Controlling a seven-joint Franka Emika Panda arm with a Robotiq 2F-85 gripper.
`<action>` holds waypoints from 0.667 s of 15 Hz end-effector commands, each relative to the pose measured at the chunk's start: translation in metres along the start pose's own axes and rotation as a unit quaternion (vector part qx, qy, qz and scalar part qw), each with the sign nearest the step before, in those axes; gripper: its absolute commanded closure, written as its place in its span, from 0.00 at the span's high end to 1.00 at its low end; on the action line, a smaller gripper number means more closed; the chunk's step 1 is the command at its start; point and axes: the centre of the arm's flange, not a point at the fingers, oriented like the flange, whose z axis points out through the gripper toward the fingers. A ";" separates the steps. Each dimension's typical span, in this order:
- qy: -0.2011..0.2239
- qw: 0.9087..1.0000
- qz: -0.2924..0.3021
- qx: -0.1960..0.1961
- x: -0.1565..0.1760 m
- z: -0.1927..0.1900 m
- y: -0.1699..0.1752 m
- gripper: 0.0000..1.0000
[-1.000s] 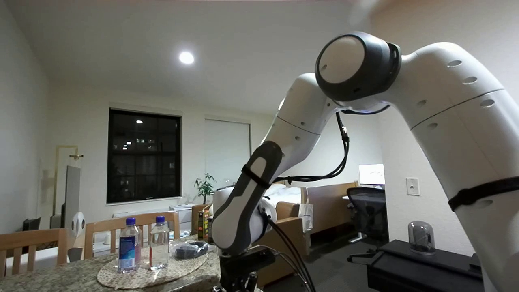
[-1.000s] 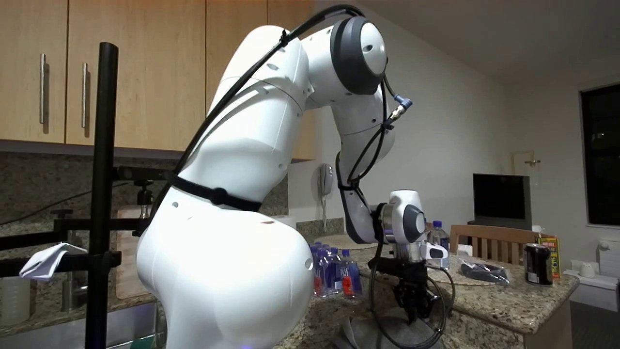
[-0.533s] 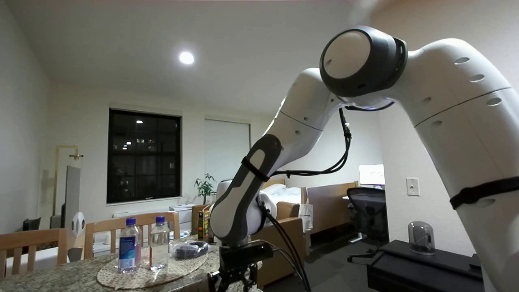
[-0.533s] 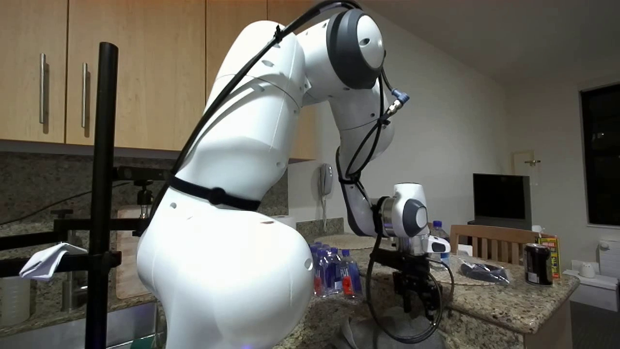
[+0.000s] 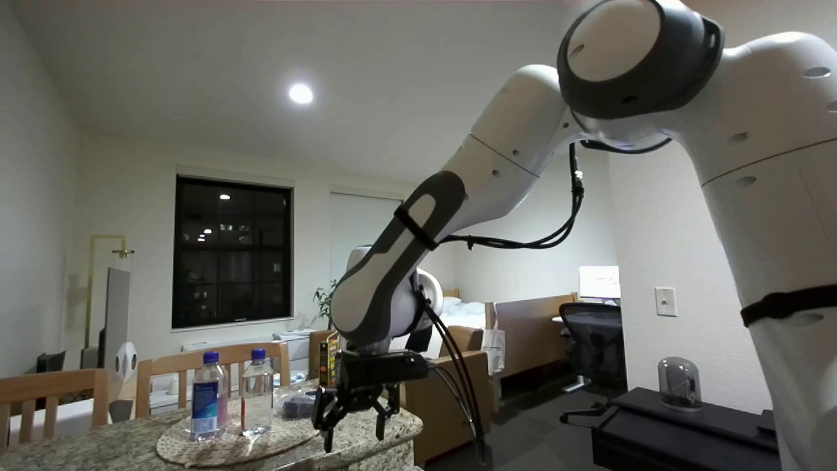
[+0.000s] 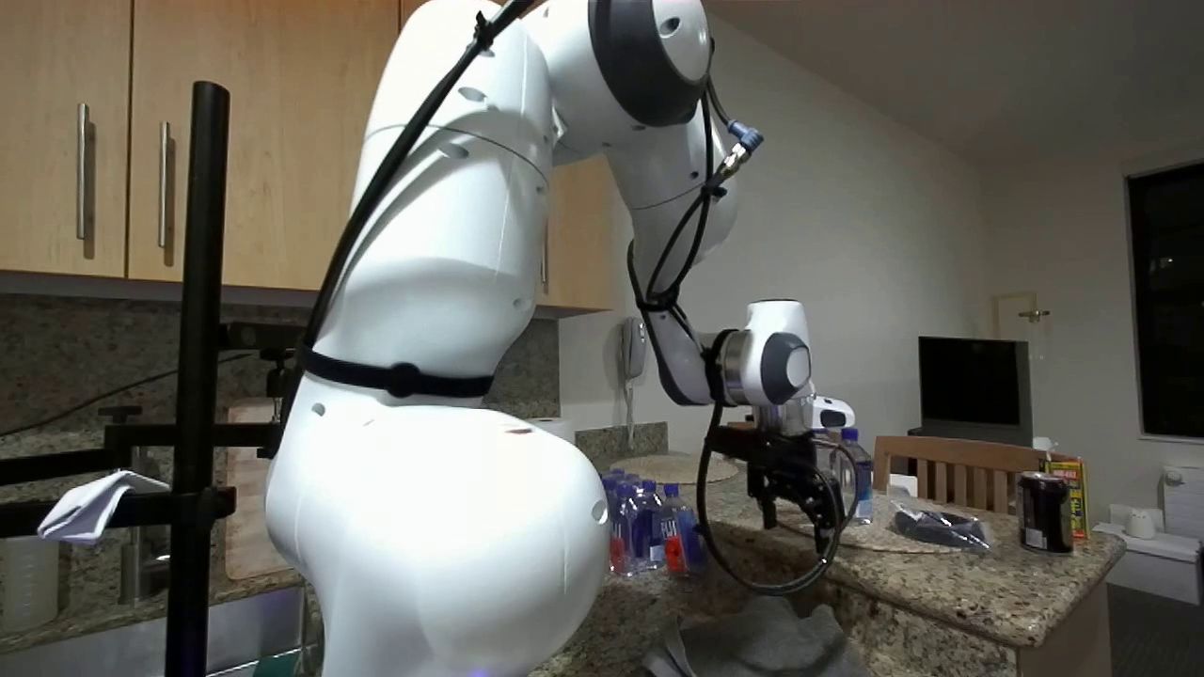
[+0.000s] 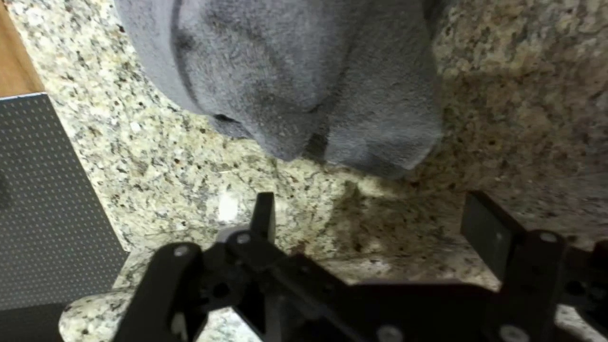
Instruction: Move the towel from left to right.
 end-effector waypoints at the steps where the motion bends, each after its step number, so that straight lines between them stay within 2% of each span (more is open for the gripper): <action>1: -0.013 0.999 -0.049 0.018 -0.028 -0.040 -0.022 1.00; 4: -0.032 0.996 -0.081 0.010 -0.046 -0.053 -0.045 1.00; 10: -0.084 0.992 -0.096 -0.011 -0.078 -0.068 -0.072 1.00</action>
